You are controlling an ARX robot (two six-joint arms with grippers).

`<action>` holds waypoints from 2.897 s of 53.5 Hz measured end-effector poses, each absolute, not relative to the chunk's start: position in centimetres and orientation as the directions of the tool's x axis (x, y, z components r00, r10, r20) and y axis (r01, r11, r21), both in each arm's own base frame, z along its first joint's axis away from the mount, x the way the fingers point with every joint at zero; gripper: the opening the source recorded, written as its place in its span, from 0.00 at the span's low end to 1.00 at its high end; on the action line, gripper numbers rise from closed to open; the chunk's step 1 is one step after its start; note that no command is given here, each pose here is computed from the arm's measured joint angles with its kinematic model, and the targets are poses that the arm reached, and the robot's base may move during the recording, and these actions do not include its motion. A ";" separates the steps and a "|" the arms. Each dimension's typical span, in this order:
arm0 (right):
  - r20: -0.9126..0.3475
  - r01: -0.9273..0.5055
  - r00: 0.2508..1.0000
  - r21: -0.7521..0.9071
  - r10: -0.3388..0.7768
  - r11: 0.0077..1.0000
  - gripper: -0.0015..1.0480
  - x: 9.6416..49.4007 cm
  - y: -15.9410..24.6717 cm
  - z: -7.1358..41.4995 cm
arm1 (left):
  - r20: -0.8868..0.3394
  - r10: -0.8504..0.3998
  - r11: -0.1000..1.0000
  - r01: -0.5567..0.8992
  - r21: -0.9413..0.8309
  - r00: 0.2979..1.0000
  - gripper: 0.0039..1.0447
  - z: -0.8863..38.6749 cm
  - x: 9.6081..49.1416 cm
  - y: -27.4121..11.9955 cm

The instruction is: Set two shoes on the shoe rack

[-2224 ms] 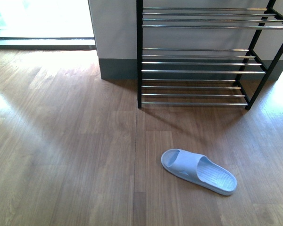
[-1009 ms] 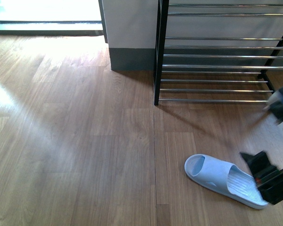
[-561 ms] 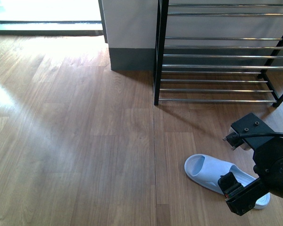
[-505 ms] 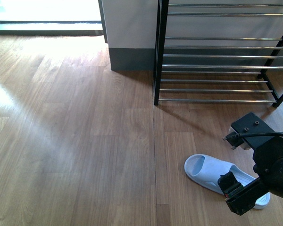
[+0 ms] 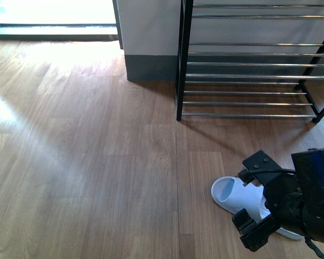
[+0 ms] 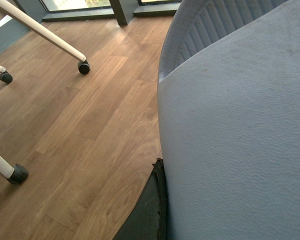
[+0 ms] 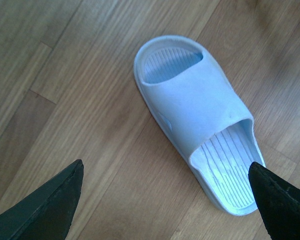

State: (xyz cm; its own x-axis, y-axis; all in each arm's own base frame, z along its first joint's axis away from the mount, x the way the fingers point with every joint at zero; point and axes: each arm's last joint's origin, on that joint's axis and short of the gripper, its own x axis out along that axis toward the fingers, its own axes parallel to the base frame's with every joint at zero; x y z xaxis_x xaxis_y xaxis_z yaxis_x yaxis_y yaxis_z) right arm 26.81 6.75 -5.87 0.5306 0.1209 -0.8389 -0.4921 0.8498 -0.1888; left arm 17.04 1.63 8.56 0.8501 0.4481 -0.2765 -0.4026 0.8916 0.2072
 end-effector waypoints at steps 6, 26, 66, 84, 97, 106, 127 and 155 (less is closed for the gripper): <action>-0.852 -0.505 0.503 -0.154 0.145 0.849 0.91 27.3 6.7 -6.8 | -0.277 0.448 0.892 -0.403 0.207 0.850 0.02 8.6 17.0 1.6; -0.896 -0.525 0.410 -0.080 0.169 0.847 0.91 28.9 6.0 -10.5 | -0.276 0.448 0.892 -0.402 0.207 0.850 0.02 8.6 17.1 1.6; -0.881 -0.453 0.410 0.026 0.234 0.891 0.91 30.0 5.4 -13.8 | -0.277 0.448 0.892 -0.403 0.207 0.850 0.02 8.6 17.0 1.6; -0.873 -0.492 0.408 0.037 0.269 0.870 0.91 29.6 5.0 -14.3 | -0.277 0.448 0.892 -0.403 0.207 0.850 0.02 8.6 17.0 1.6; -0.879 -0.500 0.395 0.037 0.267 0.865 0.91 29.2 5.0 -14.6 | -0.277 0.448 0.892 -0.403 0.207 0.850 0.02 8.6 17.0 1.6; -0.873 -0.505 0.406 0.032 0.270 0.862 0.91 29.1 5.2 -14.5 | -0.277 0.448 0.892 -0.403 0.207 0.850 0.02 8.6 17.0 1.6; -0.880 -0.502 0.397 0.030 0.262 0.864 0.91 28.0 5.2 -13.2 | -0.277 0.448 0.892 -0.403 0.207 0.850 0.02 8.6 17.0 1.6; -0.727 -0.490 0.655 -0.199 0.208 0.849 0.91 26.4 4.3 -15.8 | -0.277 0.448 0.892 -0.403 0.207 0.850 0.02 8.6 17.0 1.6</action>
State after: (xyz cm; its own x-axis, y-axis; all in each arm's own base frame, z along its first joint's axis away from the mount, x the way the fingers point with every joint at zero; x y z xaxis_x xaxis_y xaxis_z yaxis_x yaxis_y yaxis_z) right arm 26.41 4.26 -15.80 0.6550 0.2077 -0.7265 -0.4896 0.8490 -0.1986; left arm 17.04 1.63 8.56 0.8501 0.4481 -0.2765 -0.4026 0.8916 0.2072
